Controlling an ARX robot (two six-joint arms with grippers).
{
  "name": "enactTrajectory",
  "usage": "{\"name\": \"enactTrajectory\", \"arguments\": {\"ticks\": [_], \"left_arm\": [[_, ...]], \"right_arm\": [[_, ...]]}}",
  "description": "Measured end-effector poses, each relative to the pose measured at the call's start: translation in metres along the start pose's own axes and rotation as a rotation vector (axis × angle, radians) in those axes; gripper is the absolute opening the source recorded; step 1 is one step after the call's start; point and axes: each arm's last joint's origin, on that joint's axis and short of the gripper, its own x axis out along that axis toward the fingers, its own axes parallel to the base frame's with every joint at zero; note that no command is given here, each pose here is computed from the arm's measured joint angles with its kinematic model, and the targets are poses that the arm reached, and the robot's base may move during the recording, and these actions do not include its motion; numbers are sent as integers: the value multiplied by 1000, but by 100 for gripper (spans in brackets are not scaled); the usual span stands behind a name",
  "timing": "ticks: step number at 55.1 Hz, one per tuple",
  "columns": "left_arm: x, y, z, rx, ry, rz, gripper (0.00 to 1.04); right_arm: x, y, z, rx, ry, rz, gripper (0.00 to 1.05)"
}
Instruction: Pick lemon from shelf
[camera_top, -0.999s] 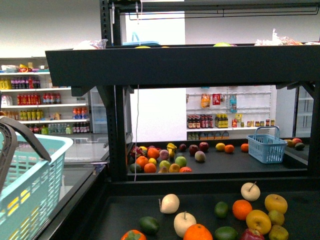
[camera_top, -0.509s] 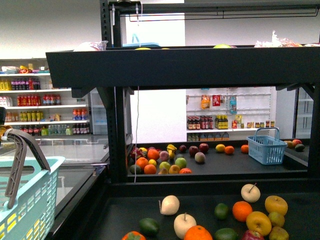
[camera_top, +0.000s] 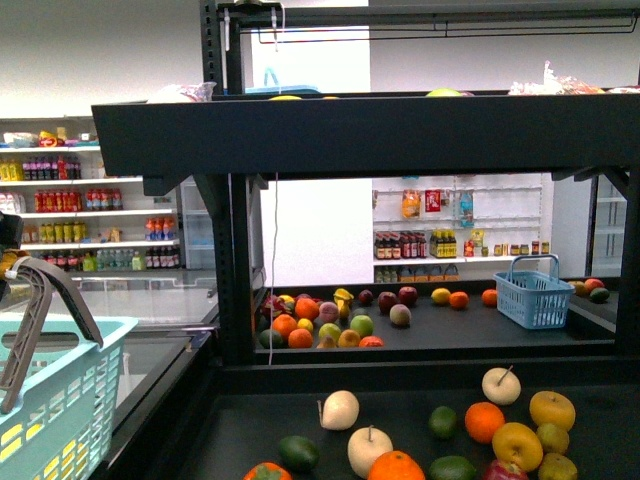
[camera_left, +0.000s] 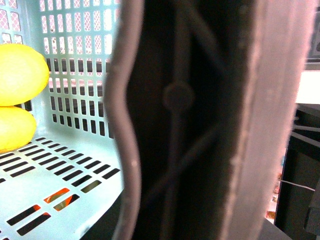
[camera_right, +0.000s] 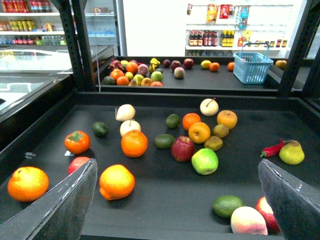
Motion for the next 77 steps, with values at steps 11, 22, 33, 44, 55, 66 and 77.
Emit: {"name": "enactTrajectory", "arguments": {"ticks": [11, 22, 33, 44, 55, 66, 77], "left_arm": [[-2, 5, -2, 13, 9, -6, 28], [-7, 11, -4, 11, 9, -15, 28], [-10, 13, -5, 40, -9, -19, 45], [-11, 13, -1, 47, -21, -26, 77], [-13, 15, 11, 33, -48, -10, 97], [-18, 16, 21, 21, -49, -5, 97], [-26, 18, 30, 28, -51, 14, 97]], "right_arm": [[0, 0, 0, 0, 0, 0, 97], [0, 0, 0, 0, 0, 0, 97], [0, 0, 0, 0, 0, 0, 97], [0, 0, 0, 0, 0, 0, 97], [0, 0, 0, 0, 0, 0, 97], [0, 0, 0, 0, 0, 0, 97], [0, 0, 0, 0, 0, 0, 97]]}}
